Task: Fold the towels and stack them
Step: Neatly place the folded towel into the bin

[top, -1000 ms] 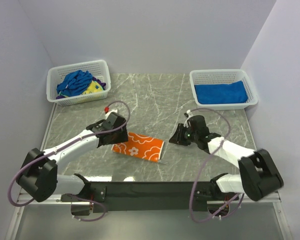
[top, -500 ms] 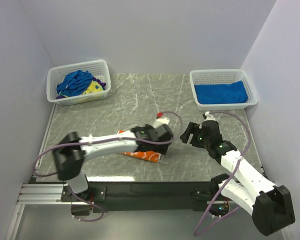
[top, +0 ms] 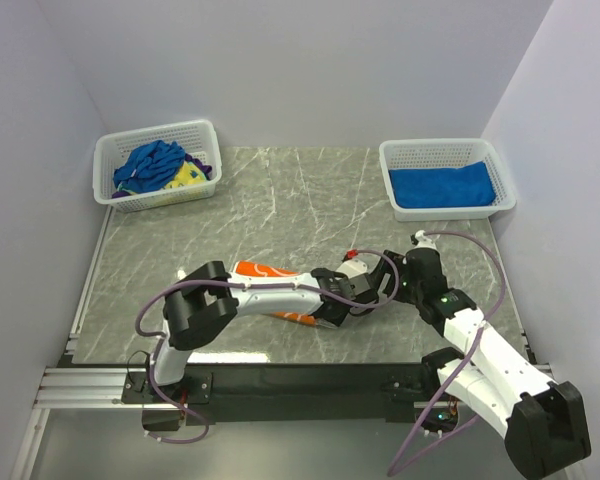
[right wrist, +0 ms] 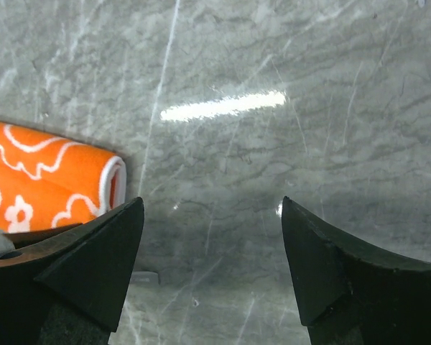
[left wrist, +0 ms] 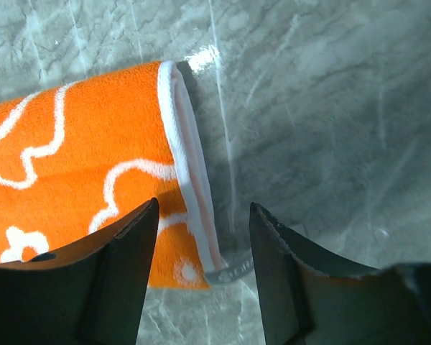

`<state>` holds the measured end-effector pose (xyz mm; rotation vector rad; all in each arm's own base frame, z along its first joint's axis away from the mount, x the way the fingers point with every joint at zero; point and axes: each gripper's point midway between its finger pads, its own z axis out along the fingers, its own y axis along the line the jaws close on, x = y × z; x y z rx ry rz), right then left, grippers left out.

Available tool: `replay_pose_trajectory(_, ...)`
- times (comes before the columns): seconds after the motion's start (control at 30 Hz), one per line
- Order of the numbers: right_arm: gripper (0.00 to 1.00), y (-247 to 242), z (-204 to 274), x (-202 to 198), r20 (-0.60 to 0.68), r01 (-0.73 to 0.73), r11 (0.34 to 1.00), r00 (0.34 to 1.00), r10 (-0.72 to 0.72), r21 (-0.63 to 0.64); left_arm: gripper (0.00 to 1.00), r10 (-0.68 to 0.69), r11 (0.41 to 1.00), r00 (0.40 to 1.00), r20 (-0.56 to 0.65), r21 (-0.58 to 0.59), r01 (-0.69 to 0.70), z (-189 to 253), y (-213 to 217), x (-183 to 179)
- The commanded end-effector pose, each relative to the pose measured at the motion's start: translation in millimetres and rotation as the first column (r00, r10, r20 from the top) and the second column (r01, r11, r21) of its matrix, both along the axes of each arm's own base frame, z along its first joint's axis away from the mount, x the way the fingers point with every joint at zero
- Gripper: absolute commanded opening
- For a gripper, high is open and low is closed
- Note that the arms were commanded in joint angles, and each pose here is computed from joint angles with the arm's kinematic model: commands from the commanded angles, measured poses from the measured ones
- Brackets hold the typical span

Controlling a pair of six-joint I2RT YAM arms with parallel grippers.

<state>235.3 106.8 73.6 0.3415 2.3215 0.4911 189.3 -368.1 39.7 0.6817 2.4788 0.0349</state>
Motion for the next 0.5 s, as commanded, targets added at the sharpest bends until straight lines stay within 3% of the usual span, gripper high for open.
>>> replay_pose_trajectory(0.0,0.83,0,4,4,0.025,0.015,1.000,1.000,-0.016,0.018,0.59,0.009,1.000,1.000,0.029,0.028,-0.010,0,-3,7)
replay_pose_trajectory(0.2,0.82,7,6,4,0.029,-0.010,0.999,1.000,0.008,0.053,0.56,0.014,0.998,1.000,0.025,0.064,-0.015,-17,0,8)
replay_pose_trajectory(0.47,0.80,23,12,4,0.067,-0.027,0.984,0.998,0.015,0.173,0.15,0.046,0.996,0.999,0.001,0.082,-0.046,-44,12,6)
